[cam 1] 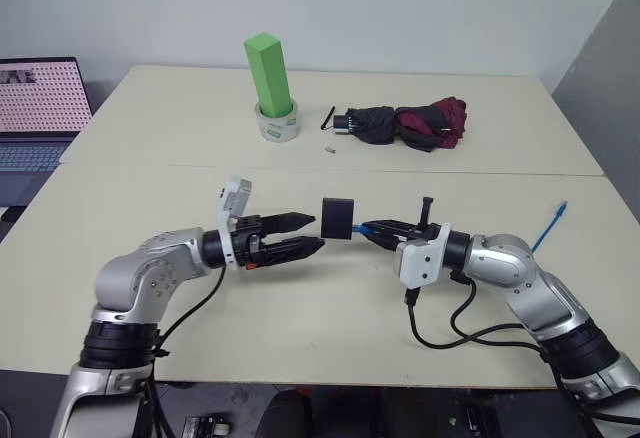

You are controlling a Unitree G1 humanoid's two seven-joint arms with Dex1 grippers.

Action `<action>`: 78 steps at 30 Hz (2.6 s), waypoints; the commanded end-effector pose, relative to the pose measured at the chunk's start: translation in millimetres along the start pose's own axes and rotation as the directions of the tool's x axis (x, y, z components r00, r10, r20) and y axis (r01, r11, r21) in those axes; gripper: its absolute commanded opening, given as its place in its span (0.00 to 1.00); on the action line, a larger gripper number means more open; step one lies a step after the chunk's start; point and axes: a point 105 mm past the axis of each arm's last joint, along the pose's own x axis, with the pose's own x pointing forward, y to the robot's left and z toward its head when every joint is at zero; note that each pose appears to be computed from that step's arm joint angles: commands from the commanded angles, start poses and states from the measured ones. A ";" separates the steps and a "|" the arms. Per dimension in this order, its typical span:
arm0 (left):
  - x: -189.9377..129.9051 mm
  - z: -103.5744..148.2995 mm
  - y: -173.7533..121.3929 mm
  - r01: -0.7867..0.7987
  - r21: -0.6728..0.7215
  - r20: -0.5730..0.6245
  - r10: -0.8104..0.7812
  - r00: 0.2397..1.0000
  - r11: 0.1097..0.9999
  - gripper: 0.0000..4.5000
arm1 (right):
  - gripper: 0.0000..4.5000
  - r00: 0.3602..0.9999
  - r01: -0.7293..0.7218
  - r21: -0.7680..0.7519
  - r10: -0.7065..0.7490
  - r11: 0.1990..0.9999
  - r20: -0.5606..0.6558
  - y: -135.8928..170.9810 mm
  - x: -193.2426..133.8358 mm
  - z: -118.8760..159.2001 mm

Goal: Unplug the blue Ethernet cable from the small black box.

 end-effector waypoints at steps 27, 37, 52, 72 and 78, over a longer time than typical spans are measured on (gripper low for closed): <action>9.5 -5.1 3.3 0.042 -0.004 -0.026 -0.042 0.999 0.999 0.18 | 0.03 0.993 -0.058 -0.125 0.070 0.990 0.093 4.1 6.1 18.8; 14.2 3.8 -5.6 0.091 0.061 -0.025 -0.089 0.996 0.994 0.18 | 0.55 0.992 -0.096 0.144 0.084 0.985 0.089 -13.5 -24.6 27.0; 15.4 8.1 -33.7 0.259 0.112 -0.096 -0.249 0.964 0.959 0.18 | 0.72 0.983 -0.180 0.925 0.028 0.333 0.181 -12.0 -32.5 39.5; 17.1 9.2 -36.6 0.263 0.123 -0.087 -0.254 0.963 0.957 0.18 | 0.72 0.978 -0.209 0.950 0.048 0.234 0.204 -6.4 -16.9 36.7; 18.0 7.6 -37.4 0.265 0.125 -0.086 -0.255 0.963 0.956 0.18 | 0.45 0.978 -0.210 0.949 0.054 0.235 0.203 -6.5 -16.6 35.9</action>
